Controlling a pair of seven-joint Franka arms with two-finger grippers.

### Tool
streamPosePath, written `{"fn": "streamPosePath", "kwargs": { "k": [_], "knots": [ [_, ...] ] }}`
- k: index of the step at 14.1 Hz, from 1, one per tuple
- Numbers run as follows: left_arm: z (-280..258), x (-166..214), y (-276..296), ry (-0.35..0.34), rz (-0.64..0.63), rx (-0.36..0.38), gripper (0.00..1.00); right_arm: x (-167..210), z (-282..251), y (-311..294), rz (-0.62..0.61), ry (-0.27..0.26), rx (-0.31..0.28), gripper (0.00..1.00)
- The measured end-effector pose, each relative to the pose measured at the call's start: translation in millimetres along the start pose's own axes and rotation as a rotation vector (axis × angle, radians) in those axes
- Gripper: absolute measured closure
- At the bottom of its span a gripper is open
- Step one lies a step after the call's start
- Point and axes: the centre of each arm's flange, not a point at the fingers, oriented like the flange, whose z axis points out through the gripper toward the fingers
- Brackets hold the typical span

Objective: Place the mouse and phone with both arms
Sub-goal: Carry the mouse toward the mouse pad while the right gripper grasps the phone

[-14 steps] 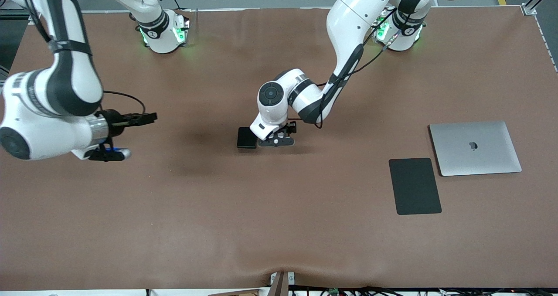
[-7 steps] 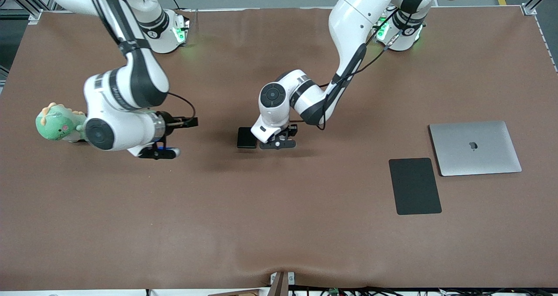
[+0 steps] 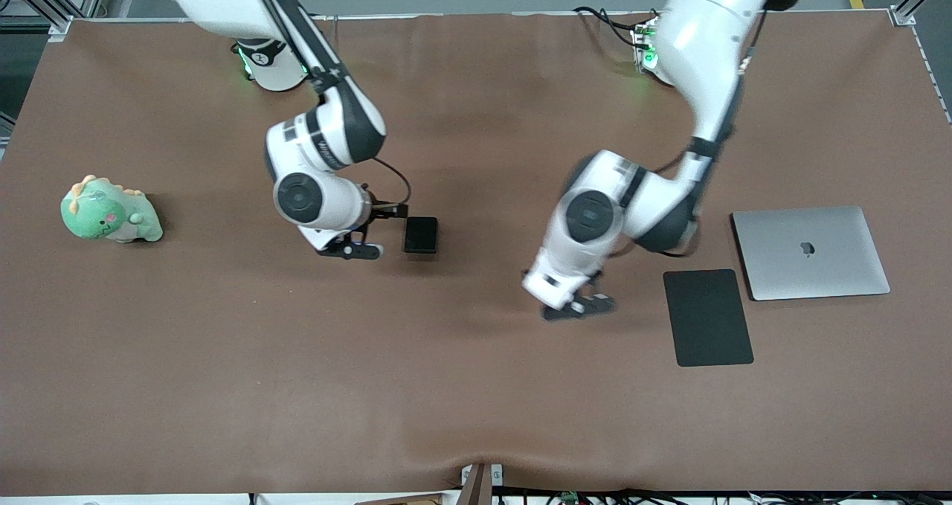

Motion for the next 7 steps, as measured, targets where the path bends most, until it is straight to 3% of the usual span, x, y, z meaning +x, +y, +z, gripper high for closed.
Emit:
{"fn": "streamPosePath", "kwargs": {
  "k": [3, 7],
  "knots": [
    [11.7, 57.4, -116.2, -0.021, 0.043, 0.013, 0.4, -2.2, 33.1, -23.8, -0.005, 0.049, -0.005, 0.0],
    [51.9, 91.8, -255.8, -0.087, 0.12, 0.017, 0.4, -1.4, 71.9, -39.1, 0.017, 0.093, -0.01, 0.0]
  ]
}}
